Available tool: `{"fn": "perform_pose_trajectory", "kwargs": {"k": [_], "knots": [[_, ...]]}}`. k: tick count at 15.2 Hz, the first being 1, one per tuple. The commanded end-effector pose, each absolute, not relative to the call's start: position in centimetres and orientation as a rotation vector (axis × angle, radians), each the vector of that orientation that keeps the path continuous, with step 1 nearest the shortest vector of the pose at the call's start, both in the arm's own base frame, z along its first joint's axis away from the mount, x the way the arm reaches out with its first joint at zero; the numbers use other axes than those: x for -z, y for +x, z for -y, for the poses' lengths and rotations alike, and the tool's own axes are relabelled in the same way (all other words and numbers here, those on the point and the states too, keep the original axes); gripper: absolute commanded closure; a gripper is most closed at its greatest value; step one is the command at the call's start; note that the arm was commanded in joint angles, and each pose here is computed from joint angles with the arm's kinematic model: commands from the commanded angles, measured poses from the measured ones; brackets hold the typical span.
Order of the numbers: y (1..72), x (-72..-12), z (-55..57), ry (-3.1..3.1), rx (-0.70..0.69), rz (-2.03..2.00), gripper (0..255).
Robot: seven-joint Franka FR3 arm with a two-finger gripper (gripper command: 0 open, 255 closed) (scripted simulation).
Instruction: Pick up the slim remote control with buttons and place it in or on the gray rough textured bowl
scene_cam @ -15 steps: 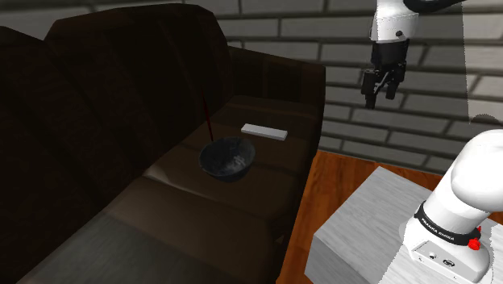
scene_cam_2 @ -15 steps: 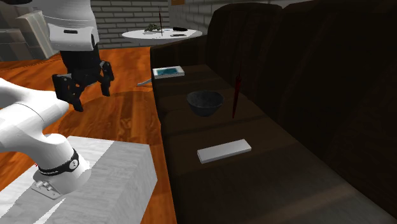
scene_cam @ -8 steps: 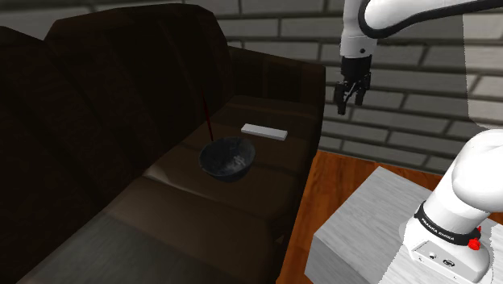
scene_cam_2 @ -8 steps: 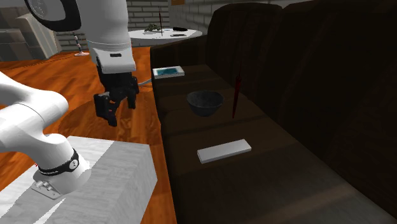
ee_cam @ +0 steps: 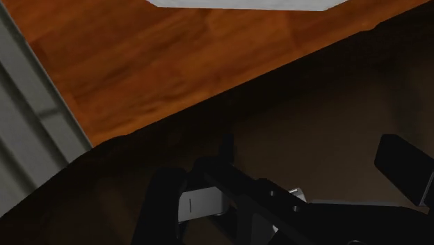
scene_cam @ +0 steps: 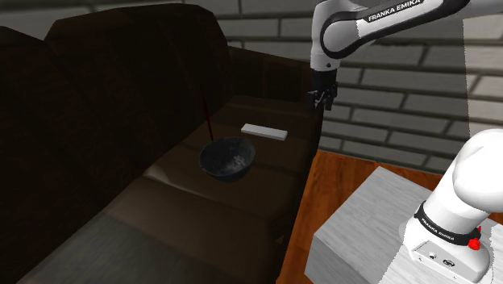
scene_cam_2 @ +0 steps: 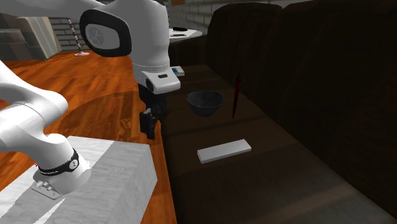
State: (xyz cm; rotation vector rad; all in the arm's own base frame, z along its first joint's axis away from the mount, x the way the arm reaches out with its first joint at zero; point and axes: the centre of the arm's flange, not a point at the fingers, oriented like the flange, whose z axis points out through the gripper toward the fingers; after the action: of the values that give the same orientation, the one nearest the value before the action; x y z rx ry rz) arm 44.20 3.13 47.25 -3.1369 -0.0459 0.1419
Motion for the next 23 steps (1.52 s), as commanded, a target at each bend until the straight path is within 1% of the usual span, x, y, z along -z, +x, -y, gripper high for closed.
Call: {"fn": "perform_pose_trajectory", "kwargs": {"k": [1,19,23], "knots": [[46.3,-46.2,-3.6,-3.136,-0.127,0.086,0],[65.6,-36.7,-10.7,-3.1,-0.003,0.428,0],[65.9,-35.0,-10.8,-3.1,-0.002,0.433,0]]}}
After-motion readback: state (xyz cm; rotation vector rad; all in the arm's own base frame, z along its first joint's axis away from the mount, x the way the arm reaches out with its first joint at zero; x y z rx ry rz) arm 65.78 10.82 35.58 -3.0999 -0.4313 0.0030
